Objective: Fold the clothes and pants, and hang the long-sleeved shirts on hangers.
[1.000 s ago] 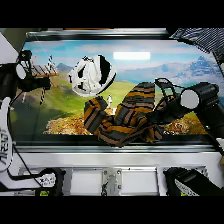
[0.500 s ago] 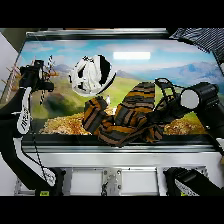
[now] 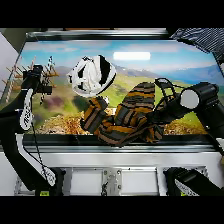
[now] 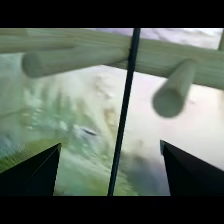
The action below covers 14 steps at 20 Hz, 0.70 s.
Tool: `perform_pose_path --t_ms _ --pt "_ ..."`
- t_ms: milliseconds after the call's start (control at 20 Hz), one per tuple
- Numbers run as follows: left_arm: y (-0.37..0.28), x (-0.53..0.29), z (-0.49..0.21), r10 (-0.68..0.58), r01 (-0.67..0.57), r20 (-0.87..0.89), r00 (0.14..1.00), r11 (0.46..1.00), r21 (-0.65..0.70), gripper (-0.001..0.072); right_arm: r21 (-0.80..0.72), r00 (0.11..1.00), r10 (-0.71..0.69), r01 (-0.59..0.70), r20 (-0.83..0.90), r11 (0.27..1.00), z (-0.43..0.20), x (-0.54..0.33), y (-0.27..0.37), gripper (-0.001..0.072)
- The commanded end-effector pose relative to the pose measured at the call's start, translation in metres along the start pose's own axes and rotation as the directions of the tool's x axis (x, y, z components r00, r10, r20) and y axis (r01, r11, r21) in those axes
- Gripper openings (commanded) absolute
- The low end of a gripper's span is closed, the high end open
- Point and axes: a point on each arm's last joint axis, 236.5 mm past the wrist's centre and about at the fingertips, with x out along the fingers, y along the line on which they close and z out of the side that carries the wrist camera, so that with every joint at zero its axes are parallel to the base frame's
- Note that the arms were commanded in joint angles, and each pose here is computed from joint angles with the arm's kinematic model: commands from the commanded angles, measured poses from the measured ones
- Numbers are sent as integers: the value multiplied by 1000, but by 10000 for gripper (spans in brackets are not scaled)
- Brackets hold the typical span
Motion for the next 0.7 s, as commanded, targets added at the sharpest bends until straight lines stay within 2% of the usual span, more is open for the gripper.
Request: perform_pose_path --t_ms 0,50,100,150,250,300,350,650 --pt "-10 11 -7 -17 17 -2 1000 1000 7 720 0 1000 0 0 -1 1000 0 0 0 13" --pt "-11 14 -11 -17 17 -12 1000 1000 12 569 0 1000 0 0 -1 1000 0 0 0 13" --pt "-12 15 -14 -18 18 -19 1000 1000 15 372 0 1000 0 0 -1 1000 0 0 0 13" --pt "-13 17 -15 -20 20 -19 1000 1000 17 301 0 1000 0 0 -1 1000 0 0 0 13" --pt "-14 18 -16 -20 21 -21 1000 1000 17 299 0 1000 0 0 -1 1000 0 0 0 13" --pt "-13 18 -17 -20 20 -22 1000 1000 16 174 0 1000 0 0 -1 1000 0 0 0 13" --pt "-13 18 -16 -19 19 -22 1000 1000 20 11 0 1000 0 0 -1 1000 0 0 0 13" --pt "-5 3 -13 -12 12 -10 1000 1000 8 11 0 1000 0 0 -1 1000 0 0 0 13"
